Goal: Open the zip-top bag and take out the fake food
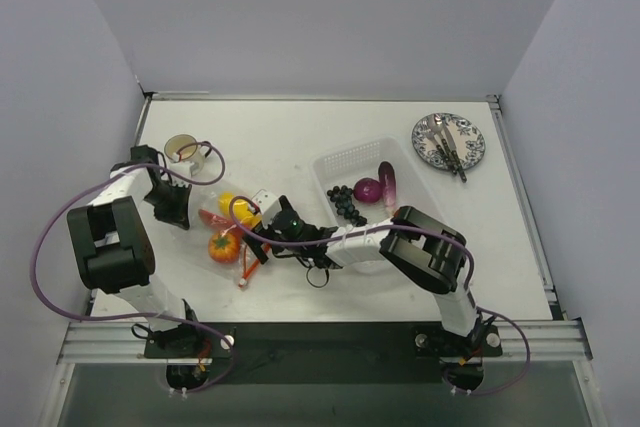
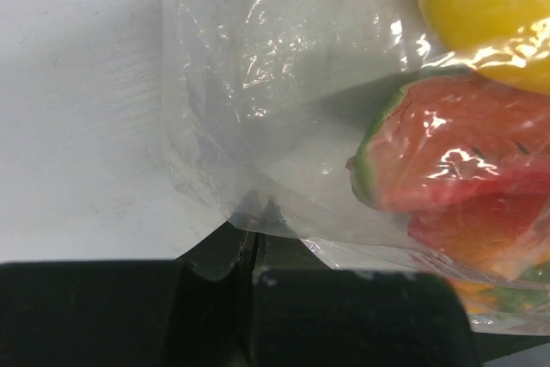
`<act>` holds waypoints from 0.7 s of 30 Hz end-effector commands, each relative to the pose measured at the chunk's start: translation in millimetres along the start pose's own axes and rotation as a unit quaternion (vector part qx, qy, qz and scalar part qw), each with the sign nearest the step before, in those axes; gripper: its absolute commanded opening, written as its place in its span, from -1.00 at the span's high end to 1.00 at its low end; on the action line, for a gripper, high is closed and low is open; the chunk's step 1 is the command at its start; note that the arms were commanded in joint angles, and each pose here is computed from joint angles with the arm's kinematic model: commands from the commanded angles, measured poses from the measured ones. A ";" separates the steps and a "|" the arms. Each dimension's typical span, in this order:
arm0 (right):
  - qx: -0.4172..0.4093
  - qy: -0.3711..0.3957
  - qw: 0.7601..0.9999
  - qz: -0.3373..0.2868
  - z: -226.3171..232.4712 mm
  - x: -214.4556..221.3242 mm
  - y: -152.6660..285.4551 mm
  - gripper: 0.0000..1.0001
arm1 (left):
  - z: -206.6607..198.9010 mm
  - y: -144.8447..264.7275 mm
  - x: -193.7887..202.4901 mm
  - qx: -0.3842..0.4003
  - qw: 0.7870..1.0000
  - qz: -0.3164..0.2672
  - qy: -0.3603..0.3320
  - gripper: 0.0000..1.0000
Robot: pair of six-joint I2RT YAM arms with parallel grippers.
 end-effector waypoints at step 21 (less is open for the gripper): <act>0.014 -0.022 0.999 -0.033 -15.3 -30.7 11.4 0.09 | 3.8 0.8 -0.3 -0.009 1.000 -0.003 -0.020 1.00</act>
Point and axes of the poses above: each gripper's point midway between its finger pads, its own y axis back along the fingers, its own z axis along the line the jaws close on, x = y × z, the point moved 1 cm from there along y, back along the fingers, and after that the axes turned 2 degrees about -y, right-handed, at the moved point
